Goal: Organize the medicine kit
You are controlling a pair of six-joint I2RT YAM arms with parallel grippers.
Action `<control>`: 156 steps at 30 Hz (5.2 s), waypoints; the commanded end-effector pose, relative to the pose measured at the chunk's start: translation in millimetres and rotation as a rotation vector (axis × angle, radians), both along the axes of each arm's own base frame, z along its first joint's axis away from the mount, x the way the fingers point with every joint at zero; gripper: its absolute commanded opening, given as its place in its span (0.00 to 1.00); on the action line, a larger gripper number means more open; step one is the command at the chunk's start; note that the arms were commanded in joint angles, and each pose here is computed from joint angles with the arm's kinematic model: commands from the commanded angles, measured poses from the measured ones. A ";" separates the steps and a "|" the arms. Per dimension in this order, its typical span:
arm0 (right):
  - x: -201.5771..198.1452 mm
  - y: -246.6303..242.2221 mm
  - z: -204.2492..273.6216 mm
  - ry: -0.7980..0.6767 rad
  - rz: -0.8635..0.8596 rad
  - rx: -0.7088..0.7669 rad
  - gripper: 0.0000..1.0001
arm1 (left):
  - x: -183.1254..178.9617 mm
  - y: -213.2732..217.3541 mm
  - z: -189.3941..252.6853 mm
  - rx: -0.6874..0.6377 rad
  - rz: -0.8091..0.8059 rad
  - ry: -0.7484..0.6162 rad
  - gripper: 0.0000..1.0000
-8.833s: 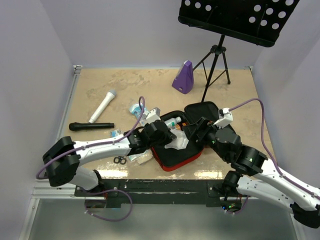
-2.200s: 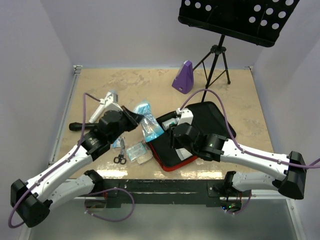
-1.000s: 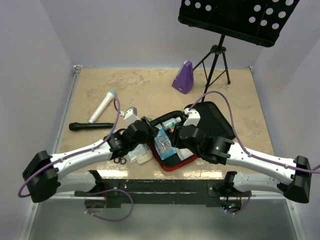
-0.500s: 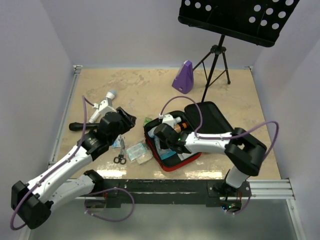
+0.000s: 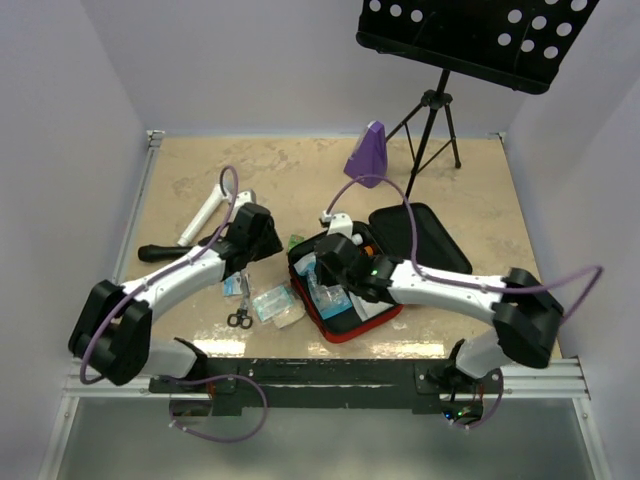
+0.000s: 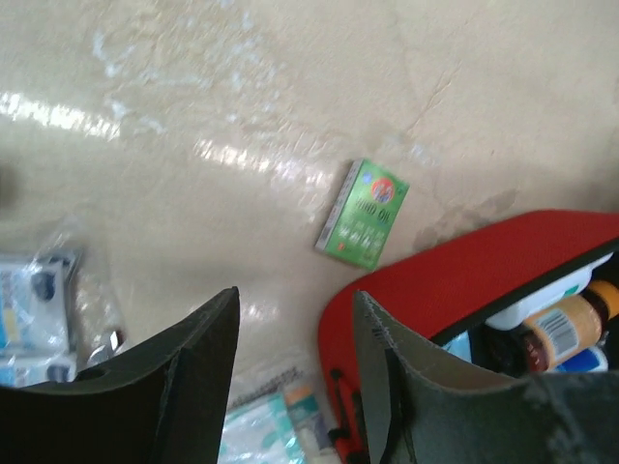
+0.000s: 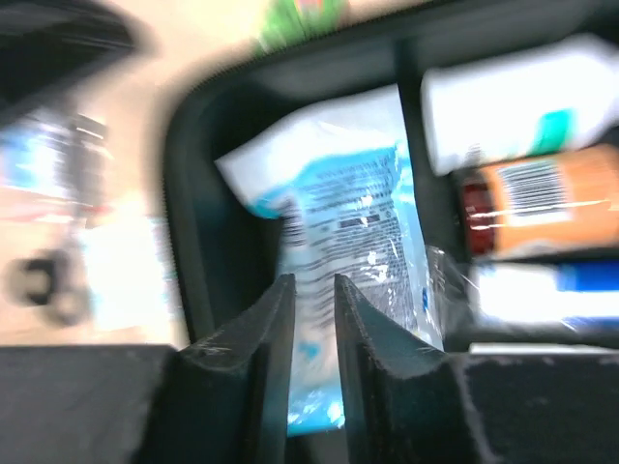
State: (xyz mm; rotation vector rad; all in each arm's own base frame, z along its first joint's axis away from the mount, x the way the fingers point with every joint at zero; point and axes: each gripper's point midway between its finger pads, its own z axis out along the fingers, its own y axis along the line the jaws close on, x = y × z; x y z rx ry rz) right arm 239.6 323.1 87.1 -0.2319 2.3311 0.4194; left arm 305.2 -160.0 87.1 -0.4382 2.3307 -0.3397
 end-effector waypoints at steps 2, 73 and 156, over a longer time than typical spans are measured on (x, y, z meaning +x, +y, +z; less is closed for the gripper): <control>6.5 -18.8 94.1 -0.133 -0.077 0.115 0.31 | 56.8 -21.4 33.3 0.015 -0.042 -0.121 0.59; -10.6 -73.3 110.6 -0.154 -0.172 0.105 0.36 | 31.1 -47.3 -78.4 0.301 -0.201 0.168 0.62; -37.7 -124.1 165.0 -0.211 -0.255 0.324 0.38 | -30.7 -140.5 103.1 0.153 -0.666 -0.340 0.60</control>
